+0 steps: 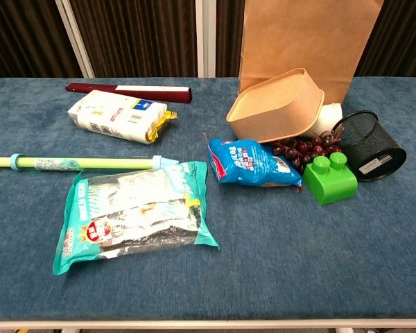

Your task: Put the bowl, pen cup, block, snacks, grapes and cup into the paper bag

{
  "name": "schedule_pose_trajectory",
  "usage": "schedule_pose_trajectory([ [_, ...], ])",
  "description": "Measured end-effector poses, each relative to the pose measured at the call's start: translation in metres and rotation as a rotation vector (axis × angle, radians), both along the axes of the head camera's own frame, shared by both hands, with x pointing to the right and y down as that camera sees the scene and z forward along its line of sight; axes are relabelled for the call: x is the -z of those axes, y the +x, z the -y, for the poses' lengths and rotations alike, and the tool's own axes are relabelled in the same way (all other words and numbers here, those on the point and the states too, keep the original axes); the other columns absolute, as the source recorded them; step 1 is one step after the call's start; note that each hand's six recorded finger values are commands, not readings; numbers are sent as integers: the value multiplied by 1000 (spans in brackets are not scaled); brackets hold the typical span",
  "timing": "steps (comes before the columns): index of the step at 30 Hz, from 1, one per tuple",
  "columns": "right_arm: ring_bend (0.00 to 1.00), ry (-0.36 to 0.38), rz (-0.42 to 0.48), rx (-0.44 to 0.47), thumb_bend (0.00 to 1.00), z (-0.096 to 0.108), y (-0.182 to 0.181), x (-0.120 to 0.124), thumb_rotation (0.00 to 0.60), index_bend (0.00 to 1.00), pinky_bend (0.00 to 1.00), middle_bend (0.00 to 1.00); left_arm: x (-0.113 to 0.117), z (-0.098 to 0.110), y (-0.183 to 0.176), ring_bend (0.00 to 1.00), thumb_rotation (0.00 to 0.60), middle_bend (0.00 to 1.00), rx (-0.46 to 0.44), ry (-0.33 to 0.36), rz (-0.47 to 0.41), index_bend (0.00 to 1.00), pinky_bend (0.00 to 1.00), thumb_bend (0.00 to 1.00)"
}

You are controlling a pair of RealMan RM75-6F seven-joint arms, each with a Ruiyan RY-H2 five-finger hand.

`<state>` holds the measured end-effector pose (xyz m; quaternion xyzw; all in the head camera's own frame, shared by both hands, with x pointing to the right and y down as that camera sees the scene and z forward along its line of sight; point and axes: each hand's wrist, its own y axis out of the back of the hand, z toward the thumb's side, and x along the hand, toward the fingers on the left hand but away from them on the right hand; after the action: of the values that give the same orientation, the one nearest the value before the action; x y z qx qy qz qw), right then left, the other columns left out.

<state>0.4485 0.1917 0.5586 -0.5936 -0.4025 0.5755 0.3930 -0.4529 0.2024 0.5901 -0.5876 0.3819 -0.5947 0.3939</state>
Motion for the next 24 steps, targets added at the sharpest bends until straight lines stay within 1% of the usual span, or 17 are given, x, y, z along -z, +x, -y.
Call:
schedule_pose_trajectory([
  [3, 25, -1, 6, 7, 134, 0, -2, -1, 600, 6, 217, 145, 0, -2, -1, 152, 600, 198, 1, -8, 1, 258, 112, 3],
  [9, 25, -6, 16, 26, 134, 0, -6, -1, 600, 6, 217, 146, 3, -2, -2, 152, 600, 198, 0, 1, 1, 258, 112, 3],
  [13, 25, -12, 15, 61, 133, 6, -11, -2, 600, 6, 217, 147, 3, -2, -2, 152, 600, 198, 0, -7, -1, 258, 112, 4],
  [16, 25, -19, 12, 120, 122, 17, -22, -5, 600, 6, 217, 153, 3, -1, -1, 152, 600, 198, -4, -11, -4, 258, 112, 4],
  [19, 25, -37, -1, 202, 87, 32, -38, -11, 600, 5, 217, 155, 4, 1, 1, 152, 600, 198, -8, -7, -7, 258, 112, 4],
  [24, 4, -72, -39, 382, 26, 66, -80, -31, 600, 5, 216, 152, 7, 2, 0, 152, 600, 198, -6, -5, -3, 258, 112, 4],
])
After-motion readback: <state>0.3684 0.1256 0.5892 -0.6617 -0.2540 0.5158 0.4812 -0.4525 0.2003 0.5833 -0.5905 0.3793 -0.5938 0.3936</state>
